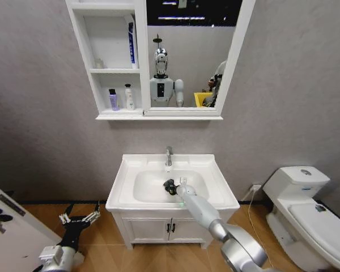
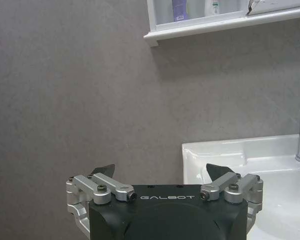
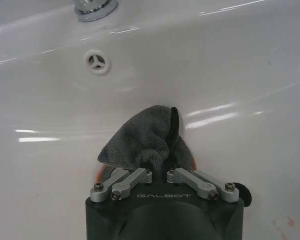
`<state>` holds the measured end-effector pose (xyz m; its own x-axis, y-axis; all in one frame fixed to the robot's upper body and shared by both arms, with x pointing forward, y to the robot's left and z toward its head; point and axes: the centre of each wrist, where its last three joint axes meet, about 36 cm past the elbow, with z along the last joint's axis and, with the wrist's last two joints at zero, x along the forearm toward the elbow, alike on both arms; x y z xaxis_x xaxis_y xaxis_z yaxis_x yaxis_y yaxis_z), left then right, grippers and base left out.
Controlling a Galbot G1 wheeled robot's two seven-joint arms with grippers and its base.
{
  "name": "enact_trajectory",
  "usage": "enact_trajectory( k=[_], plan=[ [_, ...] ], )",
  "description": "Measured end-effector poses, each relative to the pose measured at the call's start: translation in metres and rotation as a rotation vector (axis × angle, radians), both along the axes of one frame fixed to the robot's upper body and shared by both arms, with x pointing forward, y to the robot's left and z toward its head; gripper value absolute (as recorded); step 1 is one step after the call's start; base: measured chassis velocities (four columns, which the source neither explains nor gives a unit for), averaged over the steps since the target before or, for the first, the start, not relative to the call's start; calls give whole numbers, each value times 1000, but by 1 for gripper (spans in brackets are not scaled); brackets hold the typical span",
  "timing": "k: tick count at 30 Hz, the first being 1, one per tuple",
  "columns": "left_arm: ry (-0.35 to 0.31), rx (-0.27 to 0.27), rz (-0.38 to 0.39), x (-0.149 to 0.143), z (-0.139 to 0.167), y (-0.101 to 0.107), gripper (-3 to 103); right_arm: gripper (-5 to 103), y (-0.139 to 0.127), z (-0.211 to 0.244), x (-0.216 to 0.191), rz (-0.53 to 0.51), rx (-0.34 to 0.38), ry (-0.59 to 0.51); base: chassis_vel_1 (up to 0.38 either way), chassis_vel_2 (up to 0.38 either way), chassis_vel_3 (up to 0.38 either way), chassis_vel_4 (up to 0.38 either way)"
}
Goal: Move facial cleanser and shampoo from washbasin to cabinet, then wipe washbasin with towel.
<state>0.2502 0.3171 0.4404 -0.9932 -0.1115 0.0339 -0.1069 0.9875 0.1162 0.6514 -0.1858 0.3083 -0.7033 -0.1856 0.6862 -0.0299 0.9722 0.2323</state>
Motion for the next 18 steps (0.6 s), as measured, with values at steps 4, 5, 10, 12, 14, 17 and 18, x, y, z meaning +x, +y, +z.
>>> enact_trajectory(
  k=[4,5,10,12,14,17,18],
  plan=[
    [0,0,0,0,0,0,100,8,0,2,0,-2,-6,-1,0,0,0,0],
    [0,0,0,0,0,0,100,8,4,1,0,2,-7,1,0,0,0,0],
    [0,0,0,0,0,0,100,8,39,2,-1,40,18,9,0,0,0,0],
    [0,0,0,0,0,0,100,8,71,5,-2,76,42,10,0,0,0,0],
    [0,0,0,0,0,0,100,8,91,8,-2,99,59,9,0,0,0,0],
    [0,0,0,0,0,0,100,8,121,15,-1,135,77,2,18,13,4,6],
    [0,0,0,0,0,0,100,8,121,15,-1,135,77,2,55,40,12,18]
  ],
)
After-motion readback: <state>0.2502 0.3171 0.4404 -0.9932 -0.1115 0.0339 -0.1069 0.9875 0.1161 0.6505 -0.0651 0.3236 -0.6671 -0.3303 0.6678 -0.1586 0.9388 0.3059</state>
